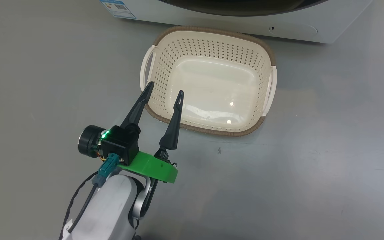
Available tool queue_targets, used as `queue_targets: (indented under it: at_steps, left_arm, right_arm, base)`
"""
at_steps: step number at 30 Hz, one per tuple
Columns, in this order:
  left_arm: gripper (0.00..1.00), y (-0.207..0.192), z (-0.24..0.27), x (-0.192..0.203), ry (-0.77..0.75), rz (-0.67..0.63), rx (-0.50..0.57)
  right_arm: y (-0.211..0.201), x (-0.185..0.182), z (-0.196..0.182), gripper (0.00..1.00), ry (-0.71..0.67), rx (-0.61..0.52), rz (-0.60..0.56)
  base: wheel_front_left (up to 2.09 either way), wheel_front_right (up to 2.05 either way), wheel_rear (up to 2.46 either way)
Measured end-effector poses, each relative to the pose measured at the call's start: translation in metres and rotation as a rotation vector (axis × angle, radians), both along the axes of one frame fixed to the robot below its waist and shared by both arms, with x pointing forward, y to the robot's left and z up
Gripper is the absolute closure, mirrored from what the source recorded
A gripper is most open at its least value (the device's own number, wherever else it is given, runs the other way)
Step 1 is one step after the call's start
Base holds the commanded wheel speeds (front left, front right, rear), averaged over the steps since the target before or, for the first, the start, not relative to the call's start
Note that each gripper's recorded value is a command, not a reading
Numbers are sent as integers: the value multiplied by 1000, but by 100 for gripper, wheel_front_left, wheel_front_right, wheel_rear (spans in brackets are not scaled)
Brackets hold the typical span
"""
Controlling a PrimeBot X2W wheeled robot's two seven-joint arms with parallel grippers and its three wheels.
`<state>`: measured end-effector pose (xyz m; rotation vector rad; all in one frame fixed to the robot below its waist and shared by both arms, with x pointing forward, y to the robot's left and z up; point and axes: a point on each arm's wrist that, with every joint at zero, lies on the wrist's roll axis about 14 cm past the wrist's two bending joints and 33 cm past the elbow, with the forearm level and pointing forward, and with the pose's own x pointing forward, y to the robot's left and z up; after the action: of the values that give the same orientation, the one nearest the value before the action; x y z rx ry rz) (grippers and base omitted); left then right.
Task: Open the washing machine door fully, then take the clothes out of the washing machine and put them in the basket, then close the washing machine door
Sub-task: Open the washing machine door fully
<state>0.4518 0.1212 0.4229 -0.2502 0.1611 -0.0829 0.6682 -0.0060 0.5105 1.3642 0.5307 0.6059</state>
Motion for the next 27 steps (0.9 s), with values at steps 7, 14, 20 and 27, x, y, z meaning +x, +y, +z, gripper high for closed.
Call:
queue_targets:
  at_steps: [7,14,20,27]
  left_arm:
    - [0,-1,0,1,0,-2,-1]
    - [0,-2,0,2,-2,-5,-3]
    - [0,-4,1,3,-3,-5,-3]
    - [0,-6,3,3,-9,-11,-7]
  right_arm:
    - [2,-2,-2,100,16,15,45]
    - [1,-7,-3,100,29,23,100]
    - [1,-13,-3,100,32,24,145]
    - [4,-24,-3,100,40,24,205]
  base:
    - [0,0,0]
    - [0,0,0]
    - [0,0,0]
    - [0,0,0]
